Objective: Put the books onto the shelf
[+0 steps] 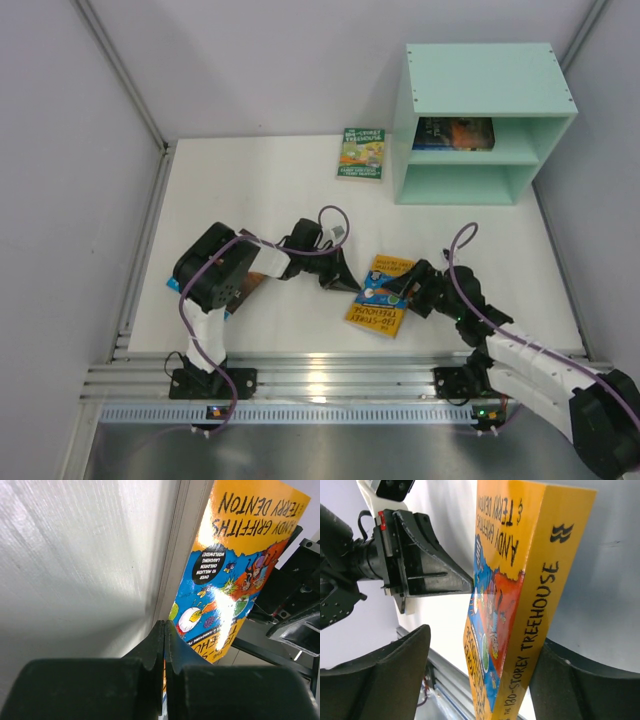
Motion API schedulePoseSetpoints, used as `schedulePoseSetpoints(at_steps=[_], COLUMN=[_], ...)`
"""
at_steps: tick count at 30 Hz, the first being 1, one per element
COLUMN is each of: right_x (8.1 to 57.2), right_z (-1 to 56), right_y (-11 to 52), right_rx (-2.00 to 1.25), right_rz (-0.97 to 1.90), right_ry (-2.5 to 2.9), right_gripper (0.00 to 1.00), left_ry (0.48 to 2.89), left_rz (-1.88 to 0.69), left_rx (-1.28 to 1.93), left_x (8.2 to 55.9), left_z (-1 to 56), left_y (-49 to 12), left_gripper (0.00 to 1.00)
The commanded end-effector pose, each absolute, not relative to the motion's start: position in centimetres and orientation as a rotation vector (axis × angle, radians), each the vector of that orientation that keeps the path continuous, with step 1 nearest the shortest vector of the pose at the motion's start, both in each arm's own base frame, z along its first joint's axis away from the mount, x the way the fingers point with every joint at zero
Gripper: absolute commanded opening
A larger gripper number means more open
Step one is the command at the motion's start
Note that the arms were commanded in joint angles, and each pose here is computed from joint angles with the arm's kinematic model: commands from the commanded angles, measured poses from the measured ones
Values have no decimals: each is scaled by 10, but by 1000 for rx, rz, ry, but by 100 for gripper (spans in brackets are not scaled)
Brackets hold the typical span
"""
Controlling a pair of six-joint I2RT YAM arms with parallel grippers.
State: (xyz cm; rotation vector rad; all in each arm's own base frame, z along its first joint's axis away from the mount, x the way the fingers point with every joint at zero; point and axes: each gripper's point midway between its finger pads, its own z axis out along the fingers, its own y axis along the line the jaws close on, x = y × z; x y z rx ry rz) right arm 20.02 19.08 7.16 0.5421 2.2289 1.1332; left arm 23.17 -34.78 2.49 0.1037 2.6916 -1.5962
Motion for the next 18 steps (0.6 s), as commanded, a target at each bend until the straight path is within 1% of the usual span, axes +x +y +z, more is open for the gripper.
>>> schedulePoseSetpoints(at_steps=[1,2,3,4,7,8,10,11,12,13,14,16,17,18], right_x=[198,198,198,198,197,197,197,199,201,201,206,212,215,219], right_z=[94,92,92,91,92,95,96,102,105,106,112,121,124,129], right_y=[210,210,210,210,210,210,208,205,204,201,197,188,184,179], right_rx=[453,454,452,451,455,454,465,472,478,493,508,550,564,587], right_rz=[1281,1279,1279,1282,1291,1297,1292,1287,1280,1260,1241,1208,1196,1183], right_ry=[2156,2159,2155,2153,2150,2135,2131,2099,2088,2089,2050,2005,1988,1967], right_gripper=[71,64,60,52,35,23,11,0,0,0,0,0,0,0], left_ry=[2878,2874,2872,2869,2849,2846,2838,2838,2832,2793,2770,2687,2693,2651], left_rz=[-1206,-1216,-1222,-1229,-1237,-1237,-1230,-1211,-1192,-1204,-1206,-1212,-1195,-1184], left_rx=[-11,-4,3,9,15,18,25,26,17,24,22,20,9,30], left_x=[219,219,219,219,222,222,226,231,235,242,247,263,262,271], left_z=[-46,-44,-44,-42,-34,-32,-23,-18,-14,2,11,46,55,72], left_y=[-317,-318,-319,-320,-321,-322,-322,-320,-318,-319,-317,-314,-309,-309], left_gripper=[0,0,0,0,0,0,0,6,10,15,28,41,47,57])
